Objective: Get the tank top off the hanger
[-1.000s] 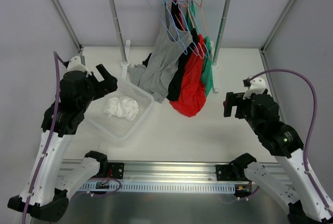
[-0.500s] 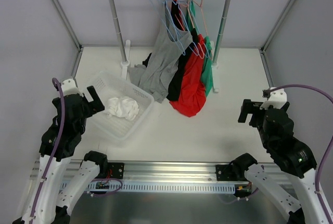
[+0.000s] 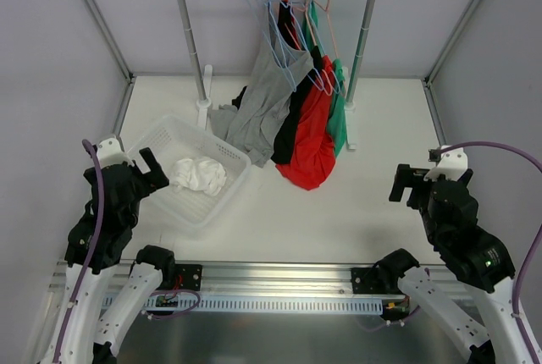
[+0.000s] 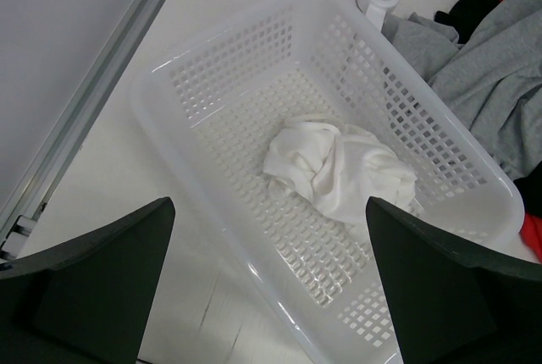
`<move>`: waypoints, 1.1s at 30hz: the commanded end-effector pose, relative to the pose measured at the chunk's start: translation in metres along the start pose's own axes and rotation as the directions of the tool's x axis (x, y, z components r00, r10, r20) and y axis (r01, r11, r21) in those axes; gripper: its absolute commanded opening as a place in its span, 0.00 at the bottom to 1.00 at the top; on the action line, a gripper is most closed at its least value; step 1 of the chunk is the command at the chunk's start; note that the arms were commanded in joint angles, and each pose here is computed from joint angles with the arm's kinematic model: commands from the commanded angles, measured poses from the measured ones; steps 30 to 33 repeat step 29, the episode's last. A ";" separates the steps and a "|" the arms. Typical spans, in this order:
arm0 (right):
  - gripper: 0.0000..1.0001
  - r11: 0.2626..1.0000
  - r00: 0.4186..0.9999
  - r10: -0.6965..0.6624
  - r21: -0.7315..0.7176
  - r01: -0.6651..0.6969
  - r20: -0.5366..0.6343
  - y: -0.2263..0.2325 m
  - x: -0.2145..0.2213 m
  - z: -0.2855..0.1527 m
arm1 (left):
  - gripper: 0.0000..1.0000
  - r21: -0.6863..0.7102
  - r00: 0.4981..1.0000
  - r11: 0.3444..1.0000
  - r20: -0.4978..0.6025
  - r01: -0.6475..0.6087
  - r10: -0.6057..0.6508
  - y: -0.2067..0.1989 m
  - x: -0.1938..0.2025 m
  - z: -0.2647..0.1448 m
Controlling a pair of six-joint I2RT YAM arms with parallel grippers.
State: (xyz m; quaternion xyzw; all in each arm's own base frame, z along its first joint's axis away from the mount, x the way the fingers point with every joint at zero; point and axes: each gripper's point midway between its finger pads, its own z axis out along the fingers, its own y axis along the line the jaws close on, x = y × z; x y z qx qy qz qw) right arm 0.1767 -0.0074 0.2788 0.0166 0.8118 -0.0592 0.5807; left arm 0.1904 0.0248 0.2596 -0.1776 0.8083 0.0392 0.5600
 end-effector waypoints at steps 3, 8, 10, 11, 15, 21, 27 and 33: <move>0.99 1.000 1.000 -0.003 -0.005 0.003 0.019 0.003 -0.002 0.004 | 0.99 0.013 1.000 1.000 -0.016 -0.002 0.002 -0.008 -0.001 0.009; 0.99 0.998 0.999 0.022 -0.051 -0.021 0.035 0.013 -0.004 0.006 | 0.99 -0.008 1.000 1.000 -0.019 0.007 -0.007 -0.004 0.000 0.011; 0.99 0.998 0.999 0.019 -0.056 -0.018 0.025 0.015 -0.003 0.007 | 0.99 -0.014 1.000 1.000 -0.019 0.008 -0.008 -0.003 0.000 0.011; 1.00 0.998 1.000 0.020 -0.059 -0.018 0.023 0.016 -0.004 0.008 | 0.99 -0.013 1.000 1.000 -0.021 0.008 -0.008 -0.003 0.001 0.012; 1.00 0.998 1.000 0.019 -0.059 -0.019 0.013 0.019 -0.004 0.011 | 0.99 -0.005 1.000 1.000 -0.024 0.007 -0.007 -0.004 0.001 0.012; 0.99 0.998 1.000 0.018 -0.055 -0.018 0.007 0.022 -0.006 0.016 | 0.99 0.003 1.000 1.000 -0.014 0.013 -0.013 -0.005 -0.001 0.010; 0.99 0.998 1.000 0.022 -0.062 -0.022 0.008 0.024 -0.007 0.016 | 0.99 0.009 1.000 1.000 -0.015 0.011 -0.011 -0.006 -0.001 0.010; 1.00 0.997 1.000 0.017 -0.072 -0.017 0.002 0.026 -0.007 0.017 | 0.99 0.009 1.000 1.000 -0.018 0.008 -0.008 -0.006 0.000 0.011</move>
